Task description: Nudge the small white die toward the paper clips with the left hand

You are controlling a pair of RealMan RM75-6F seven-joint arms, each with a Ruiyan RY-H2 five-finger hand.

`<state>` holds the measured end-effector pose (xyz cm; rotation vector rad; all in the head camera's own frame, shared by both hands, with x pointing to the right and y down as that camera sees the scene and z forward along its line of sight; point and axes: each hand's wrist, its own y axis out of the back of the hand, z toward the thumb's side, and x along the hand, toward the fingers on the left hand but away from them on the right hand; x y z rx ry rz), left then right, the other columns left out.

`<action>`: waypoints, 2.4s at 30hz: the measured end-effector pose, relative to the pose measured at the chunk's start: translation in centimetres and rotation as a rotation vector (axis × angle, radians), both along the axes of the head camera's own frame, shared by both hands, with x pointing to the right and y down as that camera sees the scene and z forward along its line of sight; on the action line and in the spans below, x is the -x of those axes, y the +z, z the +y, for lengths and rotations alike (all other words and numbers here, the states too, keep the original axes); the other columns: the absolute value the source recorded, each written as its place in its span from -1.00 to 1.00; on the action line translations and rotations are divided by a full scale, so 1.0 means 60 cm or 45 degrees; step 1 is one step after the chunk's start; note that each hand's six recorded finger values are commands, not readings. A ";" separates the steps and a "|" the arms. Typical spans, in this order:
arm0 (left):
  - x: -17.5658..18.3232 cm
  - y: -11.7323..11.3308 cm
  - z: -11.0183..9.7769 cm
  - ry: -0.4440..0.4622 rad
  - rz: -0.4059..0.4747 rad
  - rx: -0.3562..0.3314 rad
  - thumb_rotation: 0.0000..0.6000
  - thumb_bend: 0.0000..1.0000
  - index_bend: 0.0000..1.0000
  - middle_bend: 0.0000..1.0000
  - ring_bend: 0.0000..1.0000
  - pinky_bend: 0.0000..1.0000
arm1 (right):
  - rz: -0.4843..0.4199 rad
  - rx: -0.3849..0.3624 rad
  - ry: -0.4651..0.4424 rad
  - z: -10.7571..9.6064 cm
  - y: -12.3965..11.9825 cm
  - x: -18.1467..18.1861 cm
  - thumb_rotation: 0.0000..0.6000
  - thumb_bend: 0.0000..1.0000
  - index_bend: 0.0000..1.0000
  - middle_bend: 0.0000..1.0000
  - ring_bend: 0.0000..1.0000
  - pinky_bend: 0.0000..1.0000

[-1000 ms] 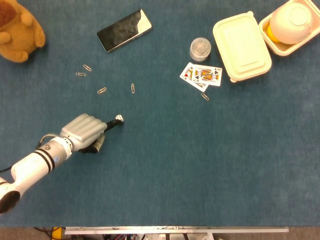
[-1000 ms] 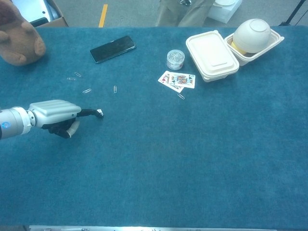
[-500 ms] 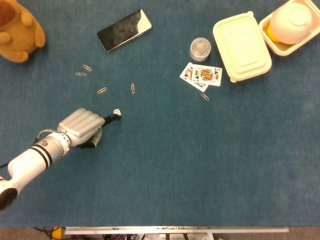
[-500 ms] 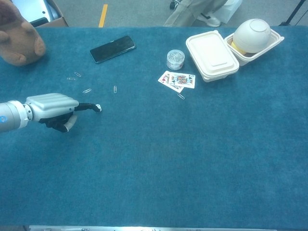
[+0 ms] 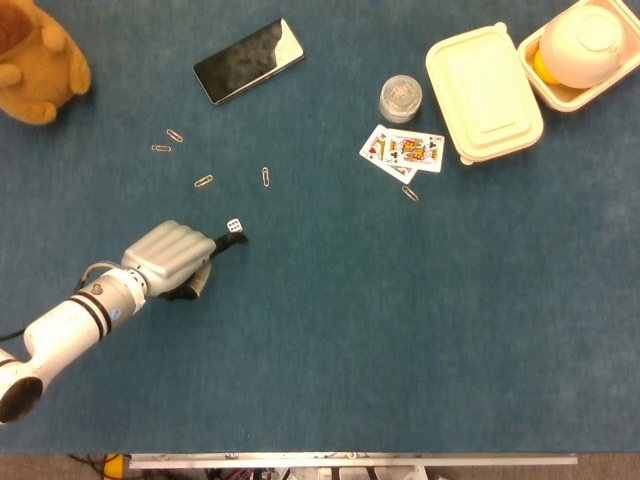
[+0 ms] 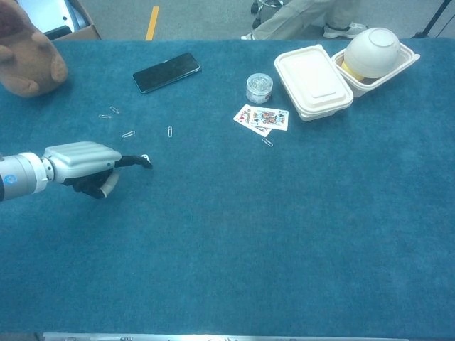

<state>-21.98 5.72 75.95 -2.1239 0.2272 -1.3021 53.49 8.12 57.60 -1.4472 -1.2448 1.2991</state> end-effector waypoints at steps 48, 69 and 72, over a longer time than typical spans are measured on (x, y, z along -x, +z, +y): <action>0.042 -0.058 -0.062 -0.138 0.036 -0.216 0.69 0.58 -0.84 0.38 0.26 0.50 | 0.001 -0.021 0.022 0.002 -0.005 -0.004 1.00 -0.83 -0.41 -0.41 -0.68 -0.50; 0.250 -0.163 -0.018 -0.753 0.101 -0.760 0.40 0.17 -0.81 -0.53 -0.73 -0.70 | -0.010 -0.013 -0.009 0.000 0.002 0.015 1.00 -0.83 -0.41 -0.41 -0.68 -0.50; 0.274 -0.173 -0.002 -0.803 0.072 -0.785 0.40 0.17 -0.81 -0.53 -0.73 -0.70 | -0.014 -0.013 -0.011 0.004 0.000 0.015 1.00 -0.83 -0.41 -0.41 -0.68 -0.50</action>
